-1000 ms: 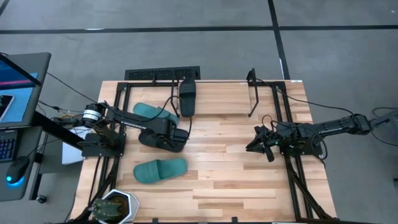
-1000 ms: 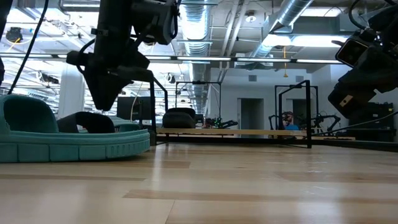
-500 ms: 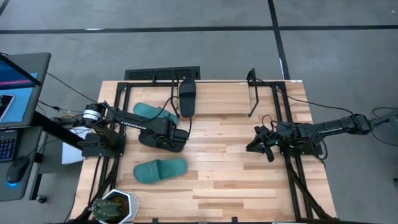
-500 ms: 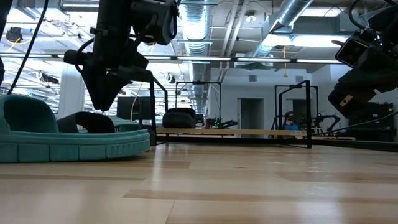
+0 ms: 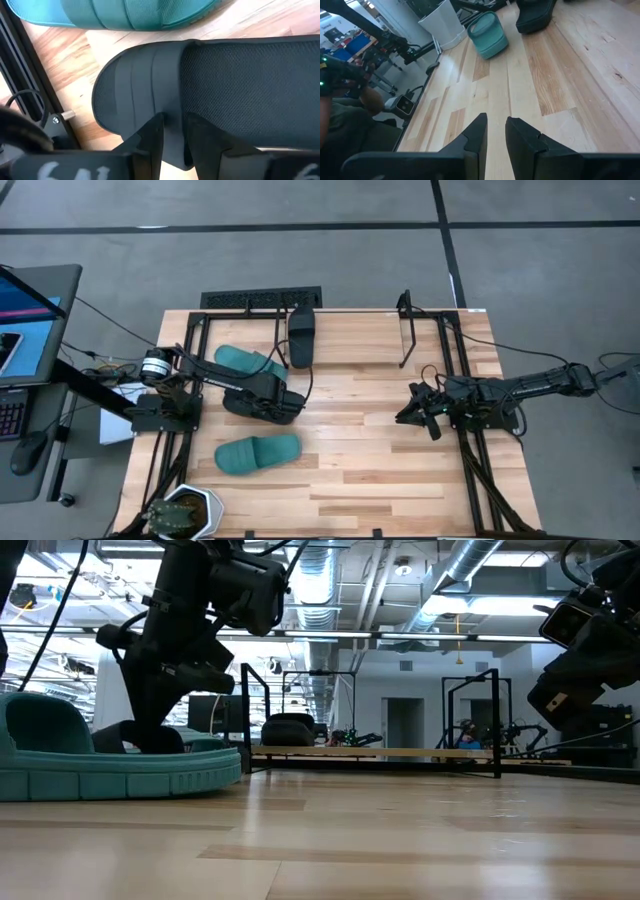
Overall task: Pick and place slides into the shelf
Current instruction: Put the black slipper on the shelf
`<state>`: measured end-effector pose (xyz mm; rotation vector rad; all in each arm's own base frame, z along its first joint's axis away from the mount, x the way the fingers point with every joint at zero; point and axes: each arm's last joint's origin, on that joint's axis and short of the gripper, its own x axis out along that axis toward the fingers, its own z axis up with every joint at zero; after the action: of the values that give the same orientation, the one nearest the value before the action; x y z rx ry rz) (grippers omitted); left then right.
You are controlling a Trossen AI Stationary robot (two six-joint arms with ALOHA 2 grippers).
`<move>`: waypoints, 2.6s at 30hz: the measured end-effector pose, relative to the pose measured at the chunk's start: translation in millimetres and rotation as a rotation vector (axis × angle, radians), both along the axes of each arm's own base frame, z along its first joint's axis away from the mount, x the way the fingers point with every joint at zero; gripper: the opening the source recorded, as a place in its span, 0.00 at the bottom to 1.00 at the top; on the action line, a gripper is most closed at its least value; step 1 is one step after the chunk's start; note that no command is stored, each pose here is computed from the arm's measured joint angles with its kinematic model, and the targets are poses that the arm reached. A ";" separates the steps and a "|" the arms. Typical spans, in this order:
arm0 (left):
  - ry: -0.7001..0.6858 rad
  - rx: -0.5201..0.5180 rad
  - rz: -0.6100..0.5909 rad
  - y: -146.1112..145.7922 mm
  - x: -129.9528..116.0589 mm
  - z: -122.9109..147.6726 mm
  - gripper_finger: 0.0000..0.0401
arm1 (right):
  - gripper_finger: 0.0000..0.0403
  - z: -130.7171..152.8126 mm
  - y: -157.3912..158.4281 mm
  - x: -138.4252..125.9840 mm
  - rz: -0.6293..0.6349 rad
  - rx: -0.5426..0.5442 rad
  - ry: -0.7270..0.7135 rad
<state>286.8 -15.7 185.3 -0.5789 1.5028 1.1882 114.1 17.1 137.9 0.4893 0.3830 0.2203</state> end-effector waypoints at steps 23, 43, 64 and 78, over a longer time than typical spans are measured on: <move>-0.004 -0.031 0.046 9.6 -4.1 -12.7 0.19 | 0.15 -0.1 0.0 0.0 0.000 0.000 0.000; 0.024 0.002 0.026 13.9 -6.7 -13.4 0.00 | 0.15 0.0 0.0 0.0 0.000 0.000 0.000; -0.180 0.111 -0.026 4.6 18.9 2.9 0.00 | 0.15 0.0 0.0 0.0 0.000 0.000 0.000; -0.377 0.150 -0.098 4.8 39.8 3.0 0.00 | 0.15 0.0 0.0 0.0 0.000 0.000 0.000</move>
<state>326.6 -10.9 188.3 -0.5829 1.1009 1.0385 114.1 17.2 137.9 0.4890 0.3829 0.2208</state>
